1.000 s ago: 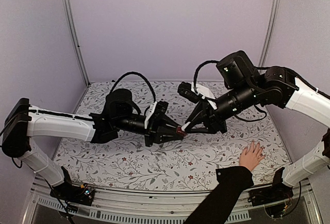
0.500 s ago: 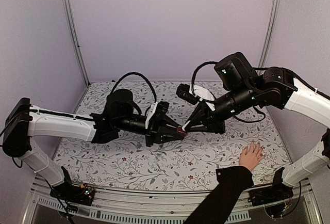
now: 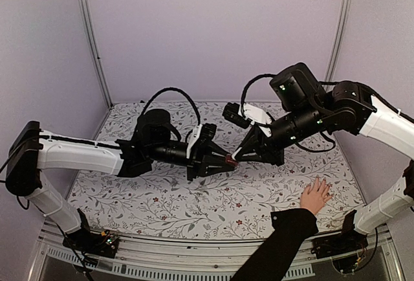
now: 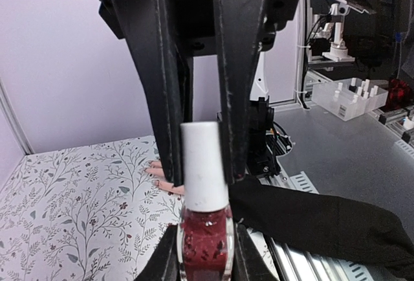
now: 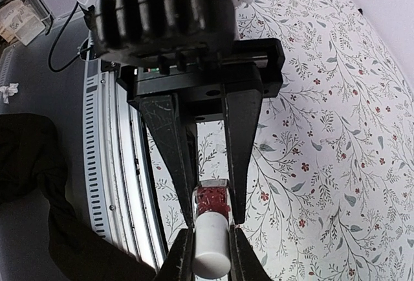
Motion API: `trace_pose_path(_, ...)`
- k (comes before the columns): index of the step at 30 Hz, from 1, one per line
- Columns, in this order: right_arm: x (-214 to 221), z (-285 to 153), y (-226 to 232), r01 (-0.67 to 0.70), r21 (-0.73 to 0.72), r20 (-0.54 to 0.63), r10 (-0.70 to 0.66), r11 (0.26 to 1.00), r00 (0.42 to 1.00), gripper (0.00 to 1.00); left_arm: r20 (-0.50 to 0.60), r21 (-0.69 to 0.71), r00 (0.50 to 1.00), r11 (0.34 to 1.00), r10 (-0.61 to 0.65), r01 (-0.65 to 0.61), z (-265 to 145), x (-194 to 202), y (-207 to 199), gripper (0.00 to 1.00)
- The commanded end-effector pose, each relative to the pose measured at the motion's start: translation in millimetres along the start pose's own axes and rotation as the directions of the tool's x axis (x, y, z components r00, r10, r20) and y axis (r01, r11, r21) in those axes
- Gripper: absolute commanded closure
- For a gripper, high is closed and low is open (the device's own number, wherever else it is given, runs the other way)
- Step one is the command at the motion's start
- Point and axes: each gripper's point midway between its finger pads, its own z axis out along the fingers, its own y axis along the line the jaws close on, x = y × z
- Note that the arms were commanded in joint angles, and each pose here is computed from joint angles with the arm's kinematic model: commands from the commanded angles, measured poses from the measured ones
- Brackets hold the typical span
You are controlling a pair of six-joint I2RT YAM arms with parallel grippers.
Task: Paint the nails
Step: Unscrew the nail polish bottle.
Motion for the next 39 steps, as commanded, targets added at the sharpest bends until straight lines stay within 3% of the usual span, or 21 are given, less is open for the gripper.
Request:
trace_pose_path(1,-9,-3,-3,0.000,0.039,0.011,0.000,0.999,1.000,1.00,-0.035,-0.038,0.999,0.999,-0.006,0.005,6,6,9,1.00)
trace_pose_path(18,-1,6,-9,-0.029,0.063,-0.046,0.032,0.998,0.998,1.00,-0.152,-0.111,0.988,0.993,0.014,-0.031,17,21,22,1.00)
trace_pose_path(27,-8,-5,-4,-0.007,0.045,0.013,0.007,0.999,1.000,1.00,-0.067,-0.075,0.998,0.997,-0.018,0.013,9,9,16,1.00)
trace_pose_path(39,-1,-3,-10,-0.032,0.078,-0.029,0.035,0.996,0.999,1.00,-0.111,-0.252,0.994,0.967,0.008,-0.036,6,11,42,1.00)
